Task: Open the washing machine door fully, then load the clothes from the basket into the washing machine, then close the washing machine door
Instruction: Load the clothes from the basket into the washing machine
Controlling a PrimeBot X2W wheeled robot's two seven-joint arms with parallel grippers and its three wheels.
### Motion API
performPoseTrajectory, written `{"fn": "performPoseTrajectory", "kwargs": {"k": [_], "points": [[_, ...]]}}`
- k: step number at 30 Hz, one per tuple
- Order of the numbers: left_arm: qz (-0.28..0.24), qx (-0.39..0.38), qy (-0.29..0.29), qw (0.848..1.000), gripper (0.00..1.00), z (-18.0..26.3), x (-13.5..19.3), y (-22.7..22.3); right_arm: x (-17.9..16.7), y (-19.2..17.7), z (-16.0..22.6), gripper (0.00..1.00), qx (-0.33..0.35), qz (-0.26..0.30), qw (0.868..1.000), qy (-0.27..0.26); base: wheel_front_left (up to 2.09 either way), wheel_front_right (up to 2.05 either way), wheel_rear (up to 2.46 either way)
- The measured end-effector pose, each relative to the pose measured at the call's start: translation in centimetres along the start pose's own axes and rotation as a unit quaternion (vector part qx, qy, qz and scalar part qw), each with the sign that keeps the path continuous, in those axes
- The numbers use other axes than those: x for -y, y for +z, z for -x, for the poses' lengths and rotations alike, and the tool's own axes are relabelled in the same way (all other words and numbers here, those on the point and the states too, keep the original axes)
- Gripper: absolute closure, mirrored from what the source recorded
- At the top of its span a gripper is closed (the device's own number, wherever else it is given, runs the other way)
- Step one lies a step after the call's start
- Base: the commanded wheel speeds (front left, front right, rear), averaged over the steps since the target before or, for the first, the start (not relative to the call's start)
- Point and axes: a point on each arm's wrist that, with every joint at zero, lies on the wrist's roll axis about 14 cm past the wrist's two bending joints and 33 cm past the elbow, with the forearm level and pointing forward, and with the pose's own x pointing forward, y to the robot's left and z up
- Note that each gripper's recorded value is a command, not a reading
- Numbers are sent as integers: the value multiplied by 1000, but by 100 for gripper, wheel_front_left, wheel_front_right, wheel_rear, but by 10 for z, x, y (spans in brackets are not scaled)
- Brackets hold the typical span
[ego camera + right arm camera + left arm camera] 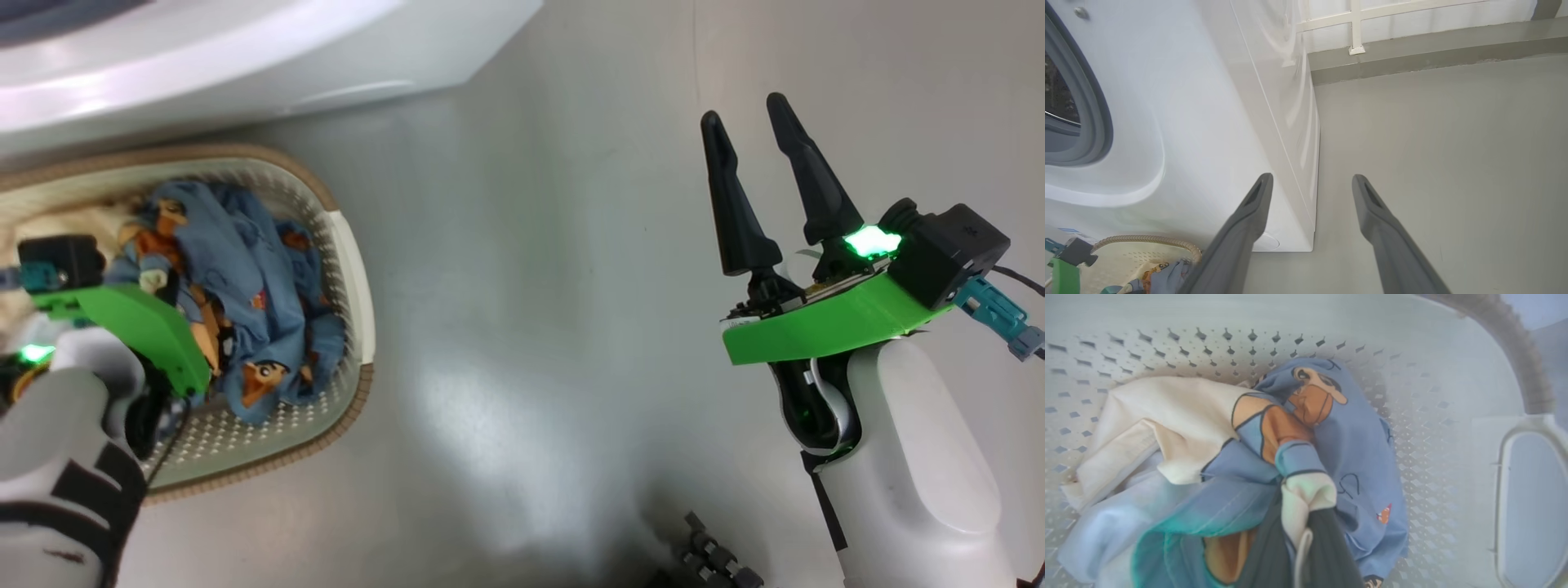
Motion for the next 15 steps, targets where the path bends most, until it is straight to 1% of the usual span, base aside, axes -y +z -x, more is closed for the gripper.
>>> {"fn": "performPoseTrajectory", "kwargs": {"k": [8,15], "points": [[-2,73,-13,997,100,42,13,21,-15,32,5,0,32,-6,999,16,0,0,0],[5,129,-15,991,100,84,23,40,-23,54,24,0,49,-15,998,20,0,0,0]]}}
